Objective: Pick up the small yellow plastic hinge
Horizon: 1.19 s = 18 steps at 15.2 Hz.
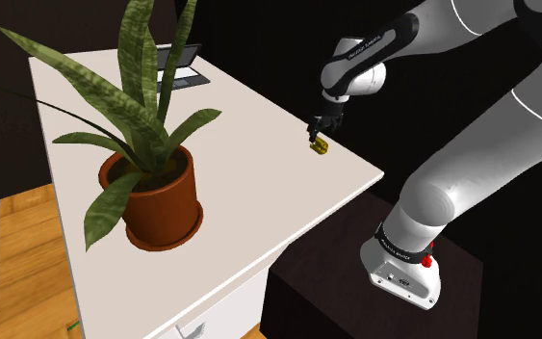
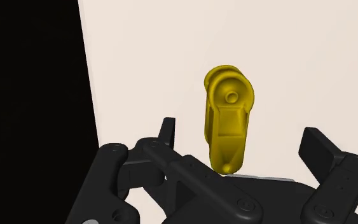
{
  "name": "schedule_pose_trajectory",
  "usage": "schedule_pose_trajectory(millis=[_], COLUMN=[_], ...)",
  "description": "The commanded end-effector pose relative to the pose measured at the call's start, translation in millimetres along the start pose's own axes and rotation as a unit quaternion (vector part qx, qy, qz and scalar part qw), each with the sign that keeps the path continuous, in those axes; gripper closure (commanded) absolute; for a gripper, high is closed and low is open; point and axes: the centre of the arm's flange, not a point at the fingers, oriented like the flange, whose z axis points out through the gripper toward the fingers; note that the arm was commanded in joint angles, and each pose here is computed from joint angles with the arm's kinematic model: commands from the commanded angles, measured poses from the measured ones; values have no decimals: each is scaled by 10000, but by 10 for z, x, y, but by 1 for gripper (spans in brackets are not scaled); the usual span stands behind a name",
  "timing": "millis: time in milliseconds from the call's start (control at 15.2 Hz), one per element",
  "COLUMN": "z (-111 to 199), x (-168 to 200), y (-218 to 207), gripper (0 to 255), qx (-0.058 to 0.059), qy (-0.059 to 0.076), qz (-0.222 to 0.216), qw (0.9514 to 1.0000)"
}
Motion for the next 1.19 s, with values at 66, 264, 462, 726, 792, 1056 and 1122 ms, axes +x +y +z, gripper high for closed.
schedule_pose_trajectory(millis=[66, 264, 462, 726, 792, 1056, 1122], z=[174, 332, 357, 354, 355, 362, 310], x=[3, -3, 6, 10, 10, -4, -2], y=[38, 49, 56, 60, 60, 51, 47], gripper=[0, 0, 255, 255, 255, 255, 255], qx=[1, 1, 1, 1, 1, 1, 1], qy=[6, 6, 6, 5, 5, 6, 6], qz=[21, 21, 21, 21, 21, 21, 21], qw=[10000, 10000, 10000, 10000, 10000, 10000, 10000])
